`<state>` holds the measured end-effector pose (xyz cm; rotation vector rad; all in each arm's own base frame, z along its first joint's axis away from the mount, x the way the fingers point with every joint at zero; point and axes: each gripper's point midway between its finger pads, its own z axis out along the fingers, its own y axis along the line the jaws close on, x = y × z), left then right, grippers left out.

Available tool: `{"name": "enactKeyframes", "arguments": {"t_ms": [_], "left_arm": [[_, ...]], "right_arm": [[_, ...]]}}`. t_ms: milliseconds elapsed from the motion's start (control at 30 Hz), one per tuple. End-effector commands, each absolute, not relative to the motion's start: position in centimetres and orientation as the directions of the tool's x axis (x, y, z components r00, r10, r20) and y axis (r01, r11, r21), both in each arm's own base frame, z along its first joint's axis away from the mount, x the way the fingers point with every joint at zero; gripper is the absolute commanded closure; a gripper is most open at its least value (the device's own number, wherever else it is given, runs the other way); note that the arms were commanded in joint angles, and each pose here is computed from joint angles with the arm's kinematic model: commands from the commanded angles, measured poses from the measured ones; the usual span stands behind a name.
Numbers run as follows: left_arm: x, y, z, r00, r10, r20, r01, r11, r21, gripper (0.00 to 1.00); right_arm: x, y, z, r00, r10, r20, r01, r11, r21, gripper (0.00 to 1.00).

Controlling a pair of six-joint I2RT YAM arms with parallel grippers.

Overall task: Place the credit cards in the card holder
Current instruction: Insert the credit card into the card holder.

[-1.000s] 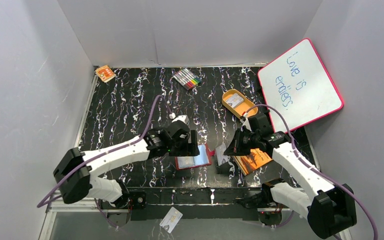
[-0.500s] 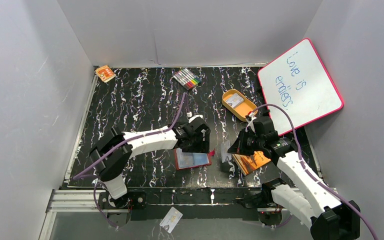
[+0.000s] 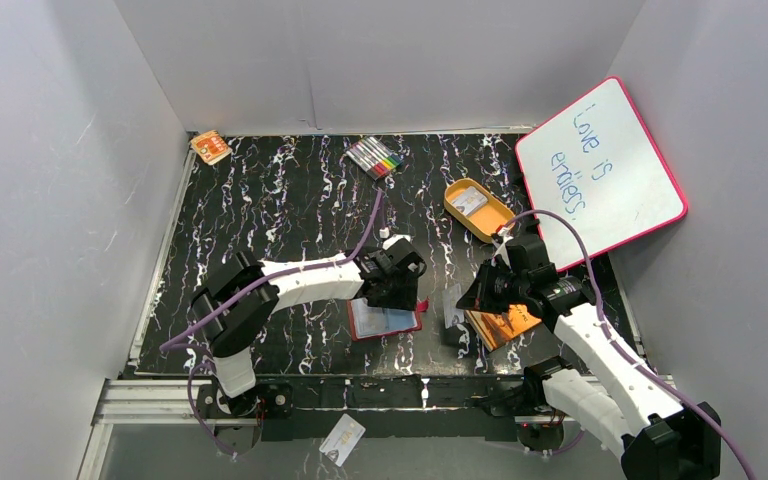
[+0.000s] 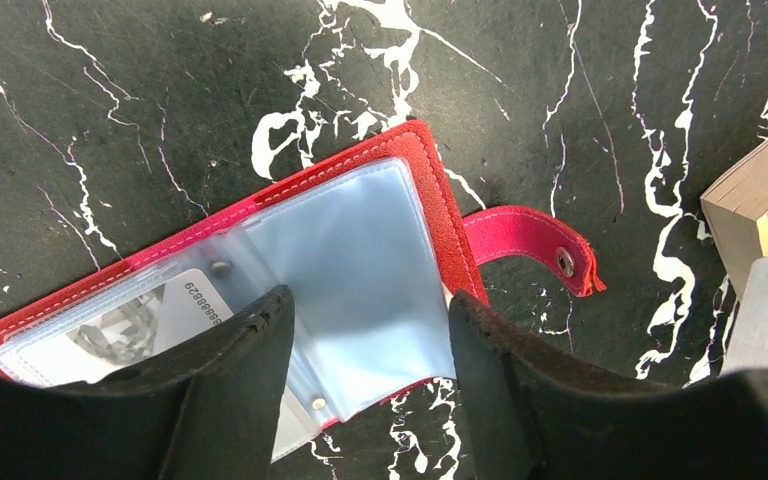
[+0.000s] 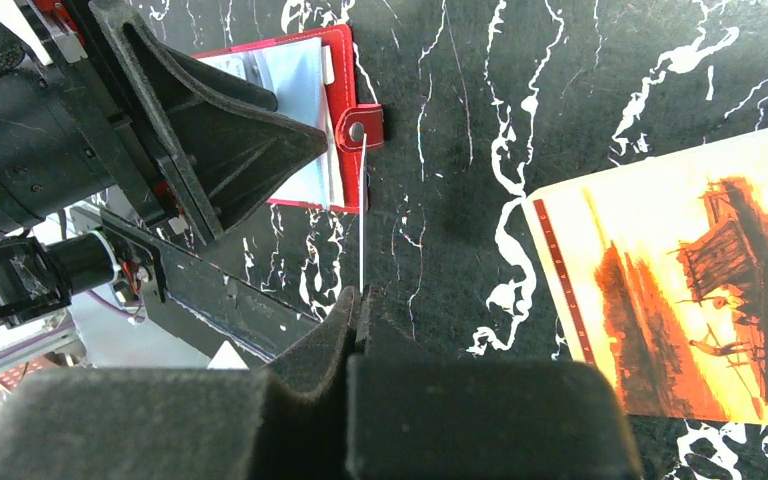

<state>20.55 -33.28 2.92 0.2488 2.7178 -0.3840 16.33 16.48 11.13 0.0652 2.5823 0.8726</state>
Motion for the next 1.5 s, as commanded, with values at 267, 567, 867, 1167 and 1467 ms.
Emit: {"name": "enactKeyframes", "arguments": {"t_ms": [267,567,867,1167,1467], "left_arm": [[19.5,-31.0,2.4,-0.916,0.138,-0.376,0.215,0.961,-0.172,0.59],[18.9,-31.3,3.7,-0.916,0.123,-0.383,0.223,0.948,-0.227,0.89],[17.2,-31.6,5.7,-0.927,0.095,-0.363,0.226,0.914,-0.338,0.82],[18.3,-31.5,11.4,-0.891,0.036,-0.452,0.229,0.896,-0.379,0.44],[18.8,-25.6,10.1,-0.858,0.049,-0.512,0.178,0.962,-0.206,0.48]], "right_arm": [[16.7,18.4,12.7,-0.912,0.120,-0.391,-0.182,0.737,0.651,1.00],[15.8,19.9,12.3,-0.937,0.034,-0.347,-0.235,0.675,0.700,1.00],[15.2,20.8,11.8,-0.944,0.022,-0.331,-0.236,0.656,0.717,1.00],[15.1,22.4,12.2,-0.951,-0.008,-0.309,-0.243,0.635,0.734,1.00],[14.8,26.3,12.2,-0.965,-0.061,-0.256,-0.243,0.586,0.773,1.00]]}}
